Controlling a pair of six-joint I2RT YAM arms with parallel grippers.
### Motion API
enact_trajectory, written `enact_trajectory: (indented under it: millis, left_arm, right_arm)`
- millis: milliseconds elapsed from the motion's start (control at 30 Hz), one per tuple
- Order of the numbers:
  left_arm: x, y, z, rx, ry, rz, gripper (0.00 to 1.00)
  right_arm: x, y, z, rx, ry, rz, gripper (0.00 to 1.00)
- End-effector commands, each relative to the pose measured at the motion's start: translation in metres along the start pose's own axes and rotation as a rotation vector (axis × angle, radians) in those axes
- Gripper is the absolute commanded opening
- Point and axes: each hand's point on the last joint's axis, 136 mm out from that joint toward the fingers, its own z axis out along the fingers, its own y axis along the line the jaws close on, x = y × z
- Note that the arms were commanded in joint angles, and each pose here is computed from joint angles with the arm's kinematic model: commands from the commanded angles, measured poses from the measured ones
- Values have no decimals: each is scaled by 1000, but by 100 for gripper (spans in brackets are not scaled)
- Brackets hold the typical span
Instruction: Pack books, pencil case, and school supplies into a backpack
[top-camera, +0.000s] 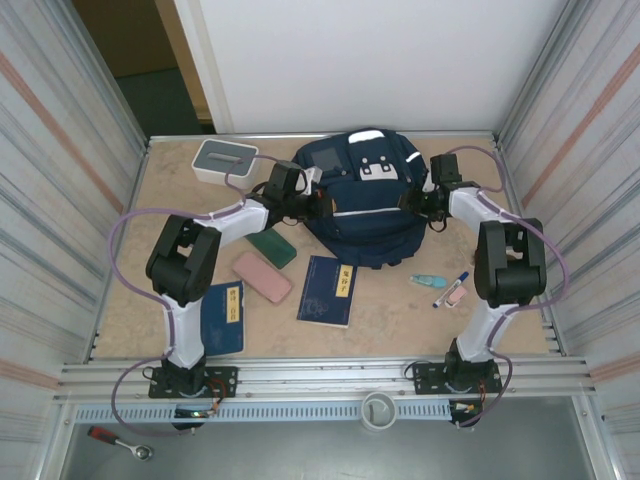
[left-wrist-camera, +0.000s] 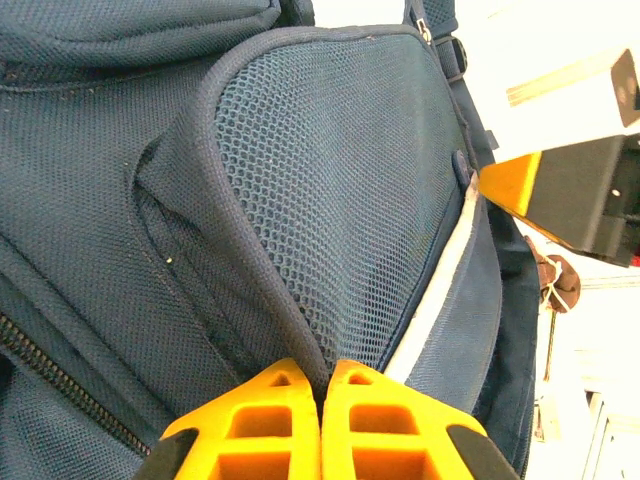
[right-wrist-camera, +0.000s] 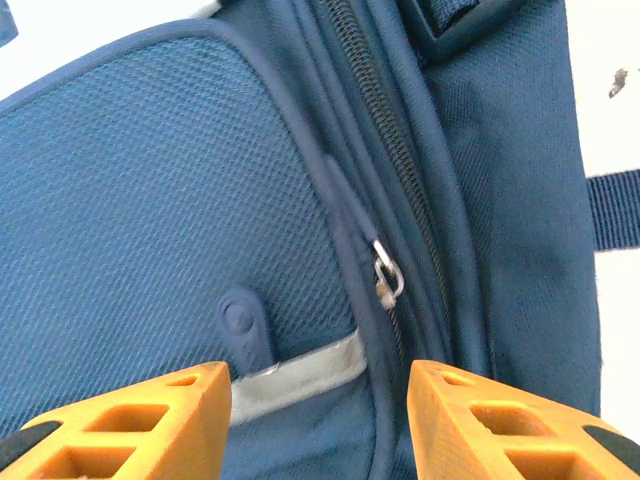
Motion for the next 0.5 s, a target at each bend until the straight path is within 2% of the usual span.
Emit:
enact_trajectory:
  millis: [0, 200, 233, 367, 400, 467]
  left_arm:
    - [-20, -33, -20, 88, -59, 62, 0]
    - [-14, -25, -16, 72, -47, 58, 0]
    - [-13, -23, -14, 69, -43, 56, 0]
    - [-11, -15, -10, 45, -36, 59, 0]
    - [-11, -13, -10, 35, -36, 65, 0]
    - [-15, -6, -13, 4, -40, 84, 0]
  right_arm:
    - [11, 0, 13, -22, 83, -9, 49]
    - [19, 0, 24, -43, 120, 6, 46]
    - [18, 3, 24, -71, 117, 11, 40]
    - [2, 16, 5, -211, 56, 66, 6]
    - [-4, 20, -3, -245, 35, 81, 1]
    - [-16, 29, -25, -328, -12, 120, 0]
